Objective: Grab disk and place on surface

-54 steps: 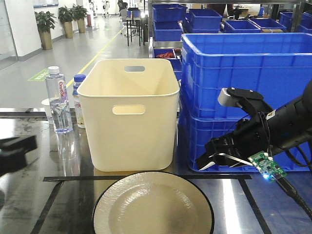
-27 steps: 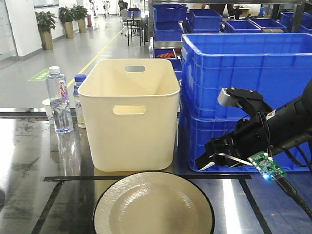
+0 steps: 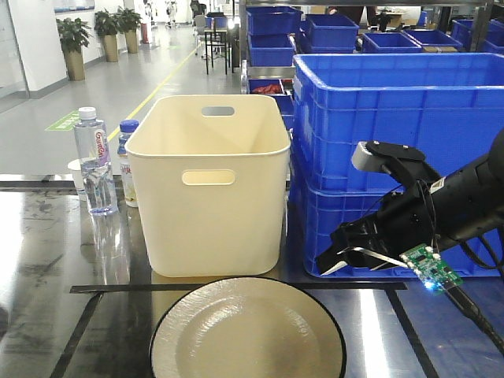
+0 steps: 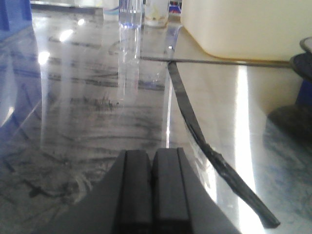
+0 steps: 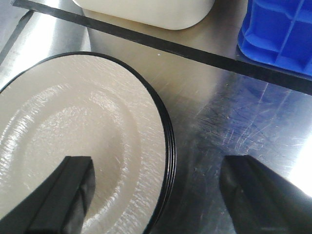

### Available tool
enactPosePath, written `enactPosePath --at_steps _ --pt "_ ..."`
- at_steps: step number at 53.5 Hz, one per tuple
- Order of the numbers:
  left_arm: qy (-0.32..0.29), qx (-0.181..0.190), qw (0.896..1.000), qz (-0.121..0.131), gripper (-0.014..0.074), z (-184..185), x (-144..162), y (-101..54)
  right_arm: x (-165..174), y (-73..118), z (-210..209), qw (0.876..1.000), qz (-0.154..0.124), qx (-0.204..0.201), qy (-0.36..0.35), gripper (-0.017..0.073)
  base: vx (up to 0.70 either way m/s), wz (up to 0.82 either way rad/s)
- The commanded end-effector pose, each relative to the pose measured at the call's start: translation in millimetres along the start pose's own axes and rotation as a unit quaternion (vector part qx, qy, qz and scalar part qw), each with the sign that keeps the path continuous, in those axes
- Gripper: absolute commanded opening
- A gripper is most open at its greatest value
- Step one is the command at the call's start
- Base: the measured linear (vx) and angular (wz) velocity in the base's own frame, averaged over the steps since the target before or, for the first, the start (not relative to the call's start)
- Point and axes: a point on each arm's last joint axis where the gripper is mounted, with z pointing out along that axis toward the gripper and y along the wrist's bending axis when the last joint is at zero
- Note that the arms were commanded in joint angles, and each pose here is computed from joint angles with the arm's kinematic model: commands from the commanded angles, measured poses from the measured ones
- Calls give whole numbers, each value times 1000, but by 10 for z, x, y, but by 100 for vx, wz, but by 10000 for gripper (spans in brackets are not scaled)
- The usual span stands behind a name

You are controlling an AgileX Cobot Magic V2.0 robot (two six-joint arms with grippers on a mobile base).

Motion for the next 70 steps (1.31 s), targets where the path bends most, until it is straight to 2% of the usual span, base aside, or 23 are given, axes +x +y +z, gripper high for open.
enactPosePath --at_steps 1,34,45,51,56,64,67,70 --pt "-41 3 999 -3 -4 -19 -118 -10 -111 85 -247 998 -7 -1 -60 585 0 0" --pt "-41 3 999 -3 -4 -21 -122 -10 -111 85 -247 998 -7 -1 -60 585 0 0" --pt "-41 3 999 -3 -4 -21 -122 -10 -58 141 -357 997 -22 10 -68 557 0 0" --pt "-41 3 999 -3 -4 -21 -122 -10 92 214 -563 994 -35 29 -100 461 0 0" --pt "-41 3 999 -3 -4 -21 -122 -10 328 247 -742 989 -37 47 -133 337 0 0" --pt "-41 3 999 -3 -4 -21 -122 -10 892 320 -987 982 -50 78 -163 117 0 0" --pt "-41 3 999 -3 -4 -21 -122 -10 1129 321 -1060 978 -59 101 -173 22 0 0" --pt "-41 3 999 -3 -4 -21 -122 -10 1319 316 -1113 973 -55 120 -187 -15 0 0"
